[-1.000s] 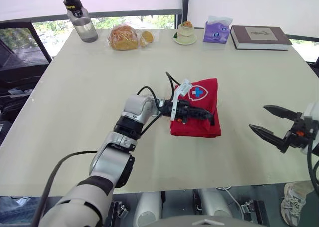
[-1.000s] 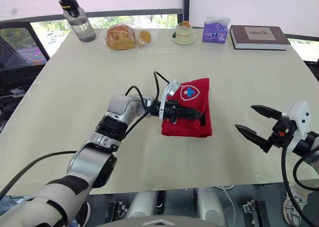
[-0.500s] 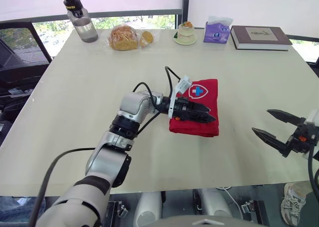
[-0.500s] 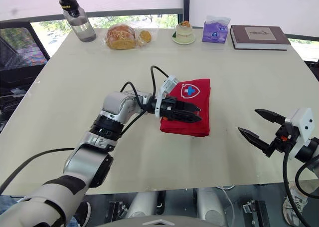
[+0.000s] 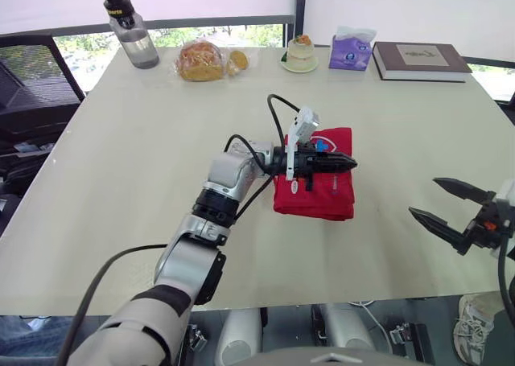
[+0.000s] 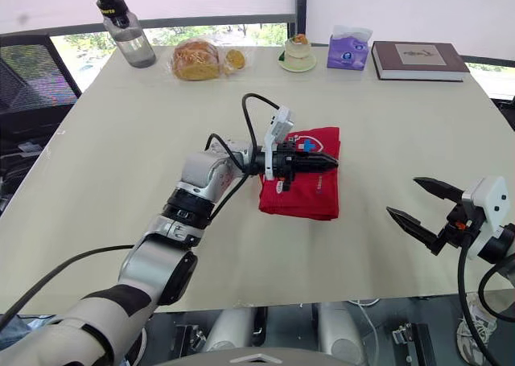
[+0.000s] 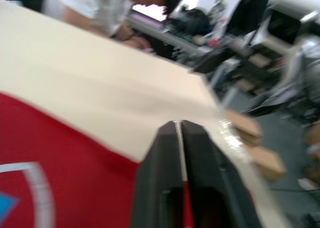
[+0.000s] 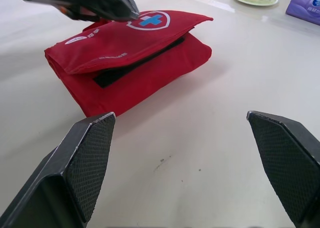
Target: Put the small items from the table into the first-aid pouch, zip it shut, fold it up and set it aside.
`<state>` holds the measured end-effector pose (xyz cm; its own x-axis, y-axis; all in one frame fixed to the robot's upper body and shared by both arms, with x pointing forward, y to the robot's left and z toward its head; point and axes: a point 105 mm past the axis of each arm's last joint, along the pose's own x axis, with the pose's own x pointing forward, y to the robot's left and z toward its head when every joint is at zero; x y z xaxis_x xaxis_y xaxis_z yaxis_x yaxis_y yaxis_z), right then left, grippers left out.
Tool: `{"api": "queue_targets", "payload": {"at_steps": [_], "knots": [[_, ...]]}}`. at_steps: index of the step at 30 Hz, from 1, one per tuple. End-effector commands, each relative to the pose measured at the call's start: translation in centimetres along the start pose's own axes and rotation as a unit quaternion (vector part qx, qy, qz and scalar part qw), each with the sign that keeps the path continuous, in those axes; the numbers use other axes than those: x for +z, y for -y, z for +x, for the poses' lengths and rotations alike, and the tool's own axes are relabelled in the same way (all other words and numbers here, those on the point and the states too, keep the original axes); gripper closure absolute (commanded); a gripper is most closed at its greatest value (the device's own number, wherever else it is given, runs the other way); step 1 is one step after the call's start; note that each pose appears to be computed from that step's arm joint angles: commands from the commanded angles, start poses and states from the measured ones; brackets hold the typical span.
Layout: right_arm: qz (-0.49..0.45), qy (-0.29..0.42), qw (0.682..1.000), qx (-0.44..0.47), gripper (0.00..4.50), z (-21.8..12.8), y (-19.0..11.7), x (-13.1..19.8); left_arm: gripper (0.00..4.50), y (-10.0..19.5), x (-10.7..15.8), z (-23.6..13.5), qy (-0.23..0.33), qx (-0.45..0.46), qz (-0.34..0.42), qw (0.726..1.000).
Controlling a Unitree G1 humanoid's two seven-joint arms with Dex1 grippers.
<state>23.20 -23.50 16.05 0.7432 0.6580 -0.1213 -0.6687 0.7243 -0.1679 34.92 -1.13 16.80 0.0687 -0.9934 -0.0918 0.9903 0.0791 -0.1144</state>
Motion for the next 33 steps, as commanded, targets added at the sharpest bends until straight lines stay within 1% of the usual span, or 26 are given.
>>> {"api": "queue_targets", "payload": {"at_steps": [1, 4, 8, 12, 15, 17, 19, 23, 25, 26, 29, 31, 33], "knots": [[-0.027, 0.015, 0.999, -0.018, 0.00, -0.7, 0.6, 1.3, 4.46, -0.5, -1.0, 1.1, -0.046, 0.012, 0.079, 0.996], [-0.028, 0.017, 0.999, -0.016, 0.00, -0.7, 0.6, 1.5, 4.46, -0.2, -3.4, 2.1, -0.092, -0.002, 0.107, 0.990], [-0.026, 0.019, 0.999, -0.009, 0.00, -0.8, 0.3, 1.7, 4.46, 1.0, -6.1, 2.7, -0.142, -0.045, 0.114, 0.982], [-0.024, 0.010, 1.000, -0.005, 0.00, -1.0, 0.0, 1.4, 4.46, 2.8, -7.7, 2.9, -0.181, -0.114, 0.119, 0.970], [-0.025, 0.011, 1.000, -0.008, 0.00, -1.0, 0.0, 1.4, 4.46, 3.7, -8.3, 2.7, -0.207, -0.154, 0.121, 0.959], [-0.023, 0.012, 1.000, -0.009, 0.00, -0.9, -0.1, 1.4, 4.46, 4.2, -6.8, 3.0, -0.167, -0.167, 0.100, 0.966], [-0.022, 0.013, 1.000, -0.009, 0.00, -0.9, -0.1, 1.4, 4.46, 3.9, -4.2, 3.2, -0.116, -0.158, 0.081, 0.977], [-0.021, 0.013, 1.000, -0.010, 0.00, -1.0, -0.1, 1.3, 4.46, 1.9, -0.4, 2.8, -0.066, -0.113, 0.090, 0.987], [-0.022, 0.013, 1.000, -0.010, 0.00, -1.0, 0.0, 1.3, 4.46, 0.8, 0.6, 2.7, -0.053, -0.088, 0.099, 0.990], [-0.022, 0.013, 1.000, -0.010, 0.00, -0.9, 0.0, 1.2, 4.46, 0.1, 1.0, 2.6, -0.051, -0.067, 0.104, 0.991], [-0.024, 0.014, 1.000, -0.008, 0.00, -0.7, 0.1, 1.2, 4.46, -3.1, 1.7, 2.2, -0.059, 0.031, 0.121, 0.990], [-0.024, 0.014, 1.000, -0.008, 0.00, -0.6, 0.1, 1.2, 4.46, -3.9, 1.3, 2.2, -0.064, 0.053, 0.106, 0.991], [-0.026, 0.014, 1.000, -0.008, 0.00, -0.5, 0.2, 1.2, 4.46, -4.5, -0.1, 2.3, -0.091, 0.076, 0.089, 0.989]]}}
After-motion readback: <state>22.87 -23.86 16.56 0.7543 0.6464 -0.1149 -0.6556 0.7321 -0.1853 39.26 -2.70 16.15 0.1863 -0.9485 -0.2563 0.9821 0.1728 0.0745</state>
